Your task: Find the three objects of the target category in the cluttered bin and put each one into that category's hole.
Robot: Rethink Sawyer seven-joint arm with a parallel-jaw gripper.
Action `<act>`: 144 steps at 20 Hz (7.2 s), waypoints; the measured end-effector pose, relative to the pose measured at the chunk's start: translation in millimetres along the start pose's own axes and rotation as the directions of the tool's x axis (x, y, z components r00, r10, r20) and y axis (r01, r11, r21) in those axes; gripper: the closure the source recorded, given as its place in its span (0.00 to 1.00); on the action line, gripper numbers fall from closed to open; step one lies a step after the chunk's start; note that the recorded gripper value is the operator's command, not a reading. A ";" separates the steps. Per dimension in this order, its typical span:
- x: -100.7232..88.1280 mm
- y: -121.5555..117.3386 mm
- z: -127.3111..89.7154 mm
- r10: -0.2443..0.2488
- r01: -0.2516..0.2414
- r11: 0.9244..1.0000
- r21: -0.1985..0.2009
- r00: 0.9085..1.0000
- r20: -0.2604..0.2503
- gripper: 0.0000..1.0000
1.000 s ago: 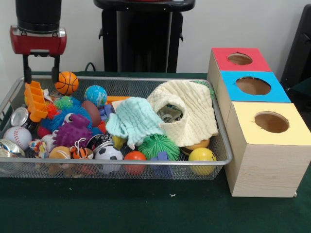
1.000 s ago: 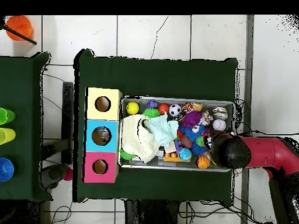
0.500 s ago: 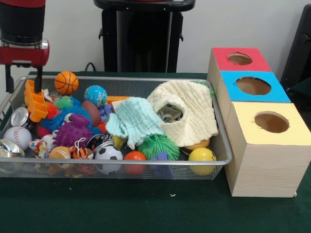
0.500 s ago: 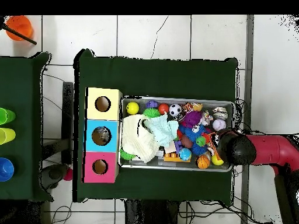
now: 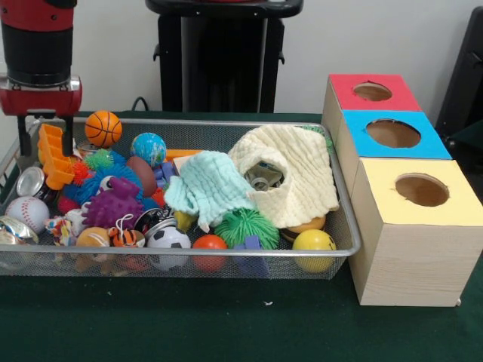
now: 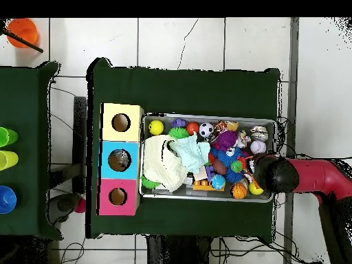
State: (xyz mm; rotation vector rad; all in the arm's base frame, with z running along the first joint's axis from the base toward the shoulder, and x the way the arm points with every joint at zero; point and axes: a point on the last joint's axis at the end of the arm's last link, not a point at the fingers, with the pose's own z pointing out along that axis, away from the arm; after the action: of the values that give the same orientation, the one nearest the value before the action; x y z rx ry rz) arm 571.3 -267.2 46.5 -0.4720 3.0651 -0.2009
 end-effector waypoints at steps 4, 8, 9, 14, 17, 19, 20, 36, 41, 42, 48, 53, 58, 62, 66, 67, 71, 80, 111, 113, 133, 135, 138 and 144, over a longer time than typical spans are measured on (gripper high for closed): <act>0.2 6.3 4.0 0.049 -0.050 0.997 -0.058 0.999 -0.016 0.00; 2.4 16.0 9.1 0.073 -0.079 0.991 -0.106 0.996 -0.053 0.00; 3.6 17.5 10.5 0.072 -0.078 0.991 -0.109 0.996 -0.060 0.00; 13.3 23.0 20.9 0.043 -0.052 0.994 -0.096 0.995 -0.089 0.00; 22.1 25.3 30.0 0.014 -0.023 0.997 -0.080 0.994 -0.109 0.00; 27.6 25.8 34.9 0.000 -0.009 0.997 -0.074 0.993 -0.119 0.00; 30.4 26.0 37.3 -0.007 -0.002 0.997 -0.071 0.992 -0.123 0.00; 42.9 27.2 67.9 -0.055 0.047 0.997 -0.059 0.990 -0.129 0.00; 39.6 21.4 85.1 0.027 -0.036 0.993 -0.109 0.996 -0.084 1.00; 39.1 19.6 85.4 0.036 -0.045 0.993 -0.112 0.996 -0.079 1.00; 38.2 3.4 87.8 0.186 -0.188 0.963 -0.194 0.982 -0.028 1.00; 25.9 5.1 79.2 0.289 -0.282 0.921 -0.269 0.957 -0.015 1.00; 20.7 10.1 71.5 0.395 -0.375 0.857 -0.353 0.919 -0.018 1.00; 22.0 18.0 64.9 0.480 -0.449 0.790 -0.419 0.877 -0.035 1.00; 20.2 32.5 60.1 0.509 -0.473 0.753 -0.457 0.859 -0.051 1.00; 17.4 38.6 56.8 0.516 -0.478 0.745 -0.466 0.855 -0.053 1.00; 12.4 52.3 49.7 0.507 -0.472 0.740 -0.480 0.860 -0.064 1.00; -4.3 85.7 34.9 0.482 -0.456 0.729 -0.510 0.872 -0.091 1.00; -87.6 188.9 -40.7 0.473 -0.415 0.709 -0.570 0.880 -0.052 1.00; -88.2 191.2 -40.9 0.468 -0.412 0.713 -0.567 0.882 -0.052 1.00; -64.7 171.1 -12.8 0.274 -0.291 0.901 -0.321 0.957 -0.099 1.00; -61.2 163.7 -12.0 0.252 -0.276 0.911 -0.305 0.961 -0.114 1.00; -56.4 152.5 -10.0 0.215 -0.242 0.931 -0.274 0.969 -0.124 1.00; -47.1 119.2 -2.8 0.142 -0.159 0.970 -0.185 0.985 -0.102 1.00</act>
State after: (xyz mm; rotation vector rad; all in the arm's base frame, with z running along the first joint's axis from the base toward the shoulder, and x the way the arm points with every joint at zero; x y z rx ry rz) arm 580.6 -139.9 34.0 -0.2395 3.2046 0.0829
